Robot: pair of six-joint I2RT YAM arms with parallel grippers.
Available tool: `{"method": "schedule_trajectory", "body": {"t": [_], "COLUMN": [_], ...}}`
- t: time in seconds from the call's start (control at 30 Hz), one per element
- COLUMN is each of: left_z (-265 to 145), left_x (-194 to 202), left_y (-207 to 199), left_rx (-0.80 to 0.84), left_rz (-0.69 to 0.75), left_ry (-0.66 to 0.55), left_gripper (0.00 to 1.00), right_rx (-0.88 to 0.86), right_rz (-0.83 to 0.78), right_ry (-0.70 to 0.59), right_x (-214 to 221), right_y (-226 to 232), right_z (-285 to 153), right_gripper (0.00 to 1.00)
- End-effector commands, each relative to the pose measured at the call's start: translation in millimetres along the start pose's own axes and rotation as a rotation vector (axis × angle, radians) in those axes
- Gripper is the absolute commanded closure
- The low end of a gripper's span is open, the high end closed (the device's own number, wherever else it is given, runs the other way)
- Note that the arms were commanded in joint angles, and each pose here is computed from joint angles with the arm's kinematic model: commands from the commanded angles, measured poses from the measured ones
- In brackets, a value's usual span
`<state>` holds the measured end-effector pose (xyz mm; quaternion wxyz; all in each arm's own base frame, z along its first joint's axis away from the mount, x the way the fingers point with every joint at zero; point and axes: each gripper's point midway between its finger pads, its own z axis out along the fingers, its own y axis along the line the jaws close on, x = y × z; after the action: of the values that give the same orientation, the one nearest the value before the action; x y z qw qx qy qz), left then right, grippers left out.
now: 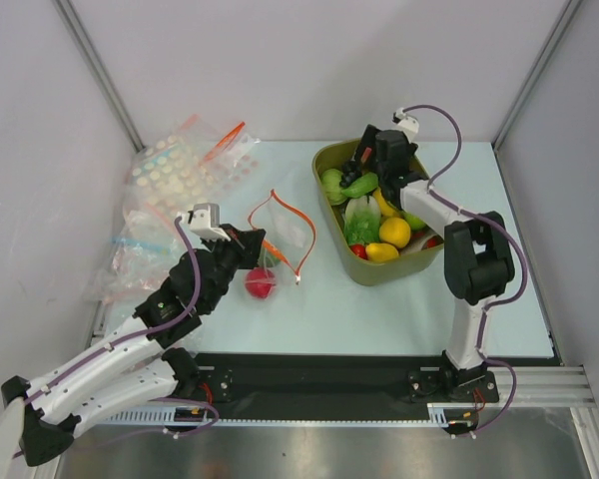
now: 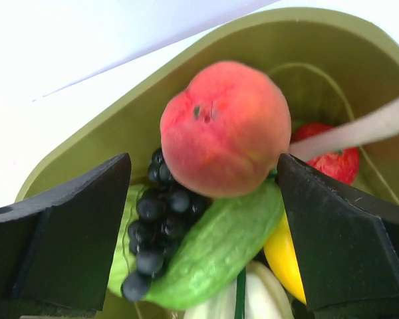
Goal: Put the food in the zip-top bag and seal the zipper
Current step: Pick up the fake fruit from the bin.
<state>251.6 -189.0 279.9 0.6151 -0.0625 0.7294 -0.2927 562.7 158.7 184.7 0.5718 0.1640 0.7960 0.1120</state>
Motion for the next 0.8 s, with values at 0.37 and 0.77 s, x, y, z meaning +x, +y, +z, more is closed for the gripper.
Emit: {"method": "schedule_trajectory", "body": {"t": [0.37, 0.77], "left_z": [4, 5], "left_x": [-8, -8], "left_y": [-9, -11], "left_rx": [0.022, 0.028], "left_rz": [-0.013, 0.0], "left_ry": [-0.013, -0.009], "left_gripper": [1.0, 1.0], "right_rx": [0.09, -0.061], "right_rz": [-0.072, -0.118], "right_ry": [-0.033, -0.122], "right_x": [4, -49], "right_y": [-10, 16], "right_z": [39, -16], "right_gripper": [0.16, 0.49]}}
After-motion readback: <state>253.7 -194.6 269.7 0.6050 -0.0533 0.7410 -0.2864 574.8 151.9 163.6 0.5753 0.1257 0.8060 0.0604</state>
